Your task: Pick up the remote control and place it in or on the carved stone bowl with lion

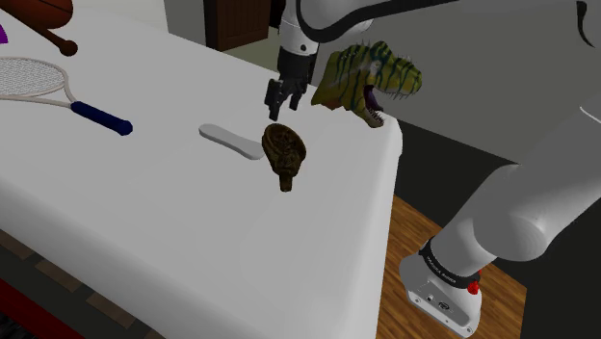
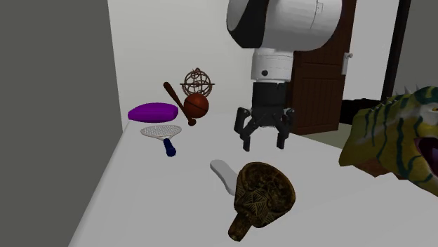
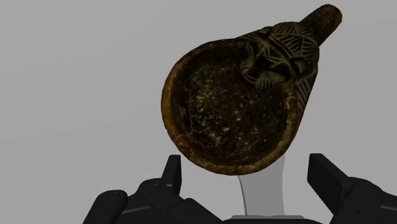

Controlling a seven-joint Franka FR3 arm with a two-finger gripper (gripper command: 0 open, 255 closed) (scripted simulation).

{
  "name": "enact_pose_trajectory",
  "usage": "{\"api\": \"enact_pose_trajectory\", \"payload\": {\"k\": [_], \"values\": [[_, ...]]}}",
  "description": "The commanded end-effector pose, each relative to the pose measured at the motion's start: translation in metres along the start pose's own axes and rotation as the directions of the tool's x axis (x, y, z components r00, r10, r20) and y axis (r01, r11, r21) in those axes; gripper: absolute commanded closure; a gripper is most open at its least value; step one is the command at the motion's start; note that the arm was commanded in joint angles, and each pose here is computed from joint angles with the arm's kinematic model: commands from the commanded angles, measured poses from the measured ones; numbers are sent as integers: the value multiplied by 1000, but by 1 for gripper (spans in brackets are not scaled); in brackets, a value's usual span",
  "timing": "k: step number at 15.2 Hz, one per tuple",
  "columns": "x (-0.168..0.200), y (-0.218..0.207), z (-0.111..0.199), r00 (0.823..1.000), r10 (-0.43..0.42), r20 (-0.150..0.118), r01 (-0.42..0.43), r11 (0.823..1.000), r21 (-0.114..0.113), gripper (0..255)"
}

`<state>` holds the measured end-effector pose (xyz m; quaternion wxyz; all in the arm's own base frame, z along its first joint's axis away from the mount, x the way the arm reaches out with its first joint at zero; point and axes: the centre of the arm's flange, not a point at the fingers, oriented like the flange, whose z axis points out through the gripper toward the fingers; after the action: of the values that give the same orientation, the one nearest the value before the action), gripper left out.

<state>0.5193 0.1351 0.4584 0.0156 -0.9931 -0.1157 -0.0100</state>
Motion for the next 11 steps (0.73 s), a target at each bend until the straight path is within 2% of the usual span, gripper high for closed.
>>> {"api": "enact_pose_trajectory", "payload": {"k": [1, 11], "values": [[21, -8, 13, 1000, -17, 5, 17, 1000, -7, 0], [125, -58, 88, 994, -102, 35, 103, 994, -43, 0]]}}
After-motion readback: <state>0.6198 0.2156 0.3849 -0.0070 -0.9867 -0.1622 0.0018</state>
